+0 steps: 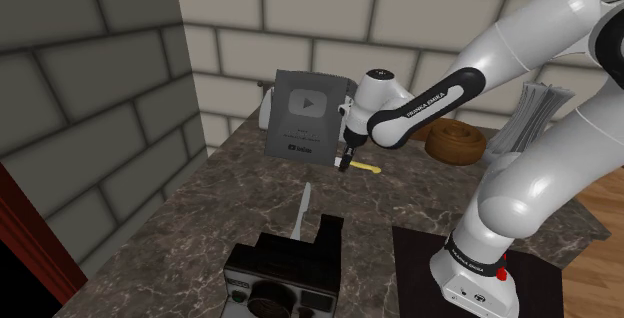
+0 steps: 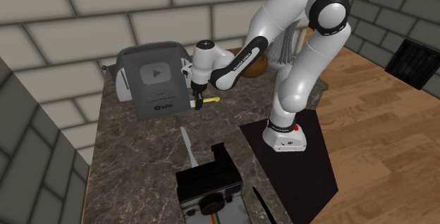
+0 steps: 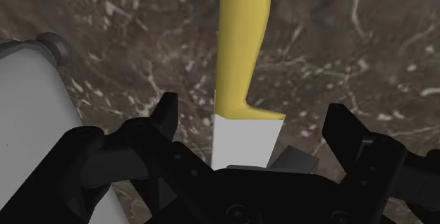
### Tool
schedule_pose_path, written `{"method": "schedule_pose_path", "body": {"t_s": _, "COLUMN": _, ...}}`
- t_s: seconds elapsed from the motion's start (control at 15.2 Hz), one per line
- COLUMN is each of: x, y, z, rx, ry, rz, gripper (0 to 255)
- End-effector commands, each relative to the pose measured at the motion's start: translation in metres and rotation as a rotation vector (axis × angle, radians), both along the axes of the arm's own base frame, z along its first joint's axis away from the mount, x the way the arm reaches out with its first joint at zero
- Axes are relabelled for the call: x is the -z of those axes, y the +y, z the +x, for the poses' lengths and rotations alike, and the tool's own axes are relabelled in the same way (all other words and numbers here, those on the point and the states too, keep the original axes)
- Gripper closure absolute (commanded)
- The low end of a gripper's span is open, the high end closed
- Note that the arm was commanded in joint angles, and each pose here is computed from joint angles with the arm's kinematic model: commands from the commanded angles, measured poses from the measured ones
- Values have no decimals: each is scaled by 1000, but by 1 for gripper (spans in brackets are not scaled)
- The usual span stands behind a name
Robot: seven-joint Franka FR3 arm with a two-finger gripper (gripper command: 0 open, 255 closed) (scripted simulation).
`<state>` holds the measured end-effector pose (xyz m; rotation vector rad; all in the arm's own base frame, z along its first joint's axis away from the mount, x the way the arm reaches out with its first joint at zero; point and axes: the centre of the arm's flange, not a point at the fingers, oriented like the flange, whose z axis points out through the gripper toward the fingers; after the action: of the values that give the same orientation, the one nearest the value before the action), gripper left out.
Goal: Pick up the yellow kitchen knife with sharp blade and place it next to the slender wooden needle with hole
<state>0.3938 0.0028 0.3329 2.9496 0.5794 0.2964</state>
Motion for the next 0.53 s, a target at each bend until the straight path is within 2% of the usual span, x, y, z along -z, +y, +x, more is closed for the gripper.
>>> {"method": "schedule_pose_path", "body": {"t_s": 0.0, "x": 1, "y": 0, "z": 0, "rx": 0, "ry": 0, "rz": 0, "gripper": 0}}
{"method": "schedule_pose_path", "body": {"t_s": 0.26, "x": 1, "y": 0, "z": 0, "rx": 0, "ry": 0, "rz": 0, "gripper": 0}}
{"method": "schedule_pose_path", "body": {"t_s": 0.33, "x": 1, "y": 0, "z": 0, "rx": 0, "ry": 0, "rz": 0, "gripper": 255}}
{"method": "schedule_pose_path", "body": {"t_s": 0.46, "x": 1, "y": 0, "z": 0, "rx": 0, "ry": 0, "rz": 0, "gripper": 255}}
